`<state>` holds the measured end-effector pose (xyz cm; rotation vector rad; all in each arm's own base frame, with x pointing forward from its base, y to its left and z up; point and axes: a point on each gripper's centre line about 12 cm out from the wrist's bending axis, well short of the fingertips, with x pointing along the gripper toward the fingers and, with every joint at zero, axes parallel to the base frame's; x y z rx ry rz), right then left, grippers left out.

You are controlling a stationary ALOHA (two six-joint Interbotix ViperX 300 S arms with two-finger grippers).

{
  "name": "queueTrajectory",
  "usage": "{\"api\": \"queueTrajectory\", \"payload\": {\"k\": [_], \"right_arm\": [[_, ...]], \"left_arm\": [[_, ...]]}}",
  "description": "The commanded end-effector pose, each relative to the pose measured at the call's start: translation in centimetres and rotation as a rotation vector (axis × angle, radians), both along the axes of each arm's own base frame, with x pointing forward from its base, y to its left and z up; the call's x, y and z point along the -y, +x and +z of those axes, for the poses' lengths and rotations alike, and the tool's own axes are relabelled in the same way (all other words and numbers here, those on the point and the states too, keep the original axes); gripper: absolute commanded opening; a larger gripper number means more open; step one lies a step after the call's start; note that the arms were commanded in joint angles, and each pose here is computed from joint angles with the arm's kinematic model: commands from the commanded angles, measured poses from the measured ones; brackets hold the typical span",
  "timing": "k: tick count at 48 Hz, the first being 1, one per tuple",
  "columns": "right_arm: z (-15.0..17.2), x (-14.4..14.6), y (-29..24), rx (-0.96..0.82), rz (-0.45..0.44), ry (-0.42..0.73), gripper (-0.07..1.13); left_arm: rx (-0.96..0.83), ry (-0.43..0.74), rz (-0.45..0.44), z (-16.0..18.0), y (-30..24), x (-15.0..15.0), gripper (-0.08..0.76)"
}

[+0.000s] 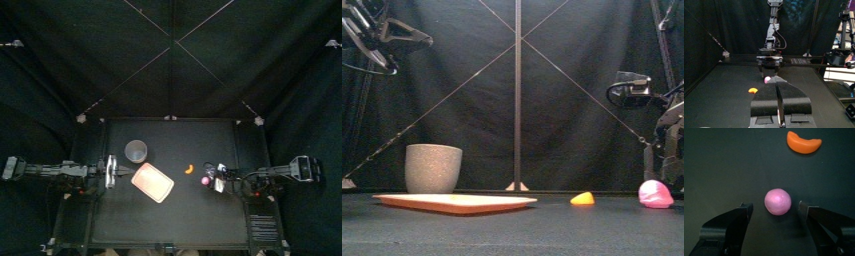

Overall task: Pick the pink ball then place it on the pink plate
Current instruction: Pick the pink ball

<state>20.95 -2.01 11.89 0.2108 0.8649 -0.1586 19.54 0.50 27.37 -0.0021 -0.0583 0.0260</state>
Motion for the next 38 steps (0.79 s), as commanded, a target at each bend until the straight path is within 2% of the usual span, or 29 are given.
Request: {"api": "queueTrajectory", "payload": {"k": [1, 22, 26, 38], "right_arm": [[0.3, -0.2, 1.0, -0.002, 0.018, -0.002, 1.05], [-1.0, 0.0, 2.0, -0.083, 0.019, 0.003, 1.01], [-0.9, 0.0, 2.1, -0.083, 0.018, 0.003, 0.96], [-0.9, 0.1, 2.1, -0.081, 0.017, 0.0, 0.72]], "left_arm": [[0.014, -0.001, 0.005, 0.5, 0.2, -0.1, 0.053], [0.003, -0.001, 0.02, 0.0, 0.1, -0.4, 0.053], [-0.001, -0.002, 0.021, -0.2, 0.0, -0.4, 0.053], [-0.005, 0.0, 0.022, -0.3, 0.0, -0.4, 0.053]]}}
